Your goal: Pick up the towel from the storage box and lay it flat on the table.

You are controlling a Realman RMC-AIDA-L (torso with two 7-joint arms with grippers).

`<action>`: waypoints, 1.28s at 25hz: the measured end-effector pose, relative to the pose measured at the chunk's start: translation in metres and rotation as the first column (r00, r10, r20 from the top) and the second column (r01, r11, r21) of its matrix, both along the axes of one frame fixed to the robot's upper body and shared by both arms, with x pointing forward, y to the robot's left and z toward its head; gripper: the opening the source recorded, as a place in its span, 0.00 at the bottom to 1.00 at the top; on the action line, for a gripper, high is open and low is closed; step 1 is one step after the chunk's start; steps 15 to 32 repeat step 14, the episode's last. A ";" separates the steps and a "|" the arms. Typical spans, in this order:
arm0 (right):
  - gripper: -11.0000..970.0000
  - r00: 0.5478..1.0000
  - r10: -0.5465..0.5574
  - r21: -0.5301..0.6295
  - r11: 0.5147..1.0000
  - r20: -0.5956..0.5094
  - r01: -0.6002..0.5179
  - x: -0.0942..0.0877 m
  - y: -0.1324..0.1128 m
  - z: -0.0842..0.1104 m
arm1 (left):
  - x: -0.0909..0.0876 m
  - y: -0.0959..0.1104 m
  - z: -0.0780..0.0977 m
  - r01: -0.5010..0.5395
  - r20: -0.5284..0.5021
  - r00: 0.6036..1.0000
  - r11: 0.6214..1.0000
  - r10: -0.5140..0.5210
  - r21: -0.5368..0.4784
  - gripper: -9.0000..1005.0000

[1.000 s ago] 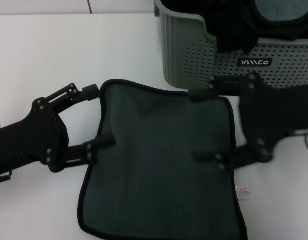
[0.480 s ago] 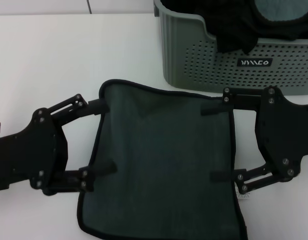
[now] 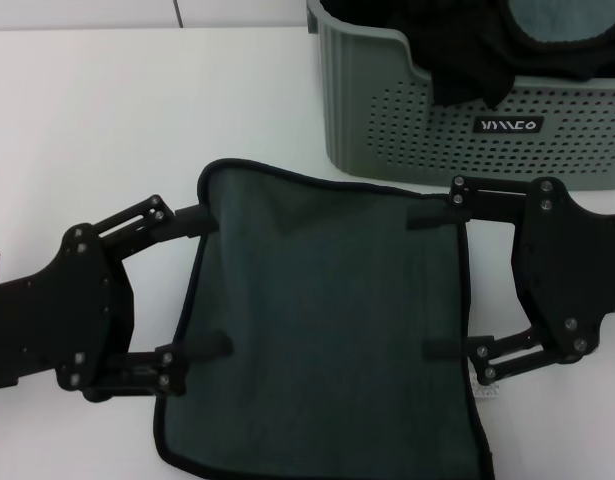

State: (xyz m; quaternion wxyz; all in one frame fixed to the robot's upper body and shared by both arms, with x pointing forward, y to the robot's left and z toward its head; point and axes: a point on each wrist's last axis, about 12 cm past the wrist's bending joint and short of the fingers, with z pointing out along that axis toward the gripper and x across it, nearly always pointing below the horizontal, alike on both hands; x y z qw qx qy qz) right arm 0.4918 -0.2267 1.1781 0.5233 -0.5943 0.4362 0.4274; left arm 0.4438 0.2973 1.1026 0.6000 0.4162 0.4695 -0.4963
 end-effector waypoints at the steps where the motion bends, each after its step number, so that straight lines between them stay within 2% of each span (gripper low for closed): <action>1: 0.92 1.000 -0.001 0.003 1.000 0.000 0.001 0.000 0.000 -0.001 | 0.000 0.000 0.000 0.001 0.001 1.000 1.000 -0.001 -0.002 0.89; 14: 0.92 1.000 -0.010 0.019 1.000 -0.005 0.010 -0.001 -0.002 -0.010 | 0.000 -0.001 0.001 -0.004 0.005 1.000 1.000 0.004 -0.013 0.89; 32: 0.92 1.000 -0.010 0.019 1.000 -0.005 0.010 -0.001 -0.002 -0.010 | 0.000 -0.001 0.001 -0.004 0.005 1.000 1.000 0.004 -0.013 0.89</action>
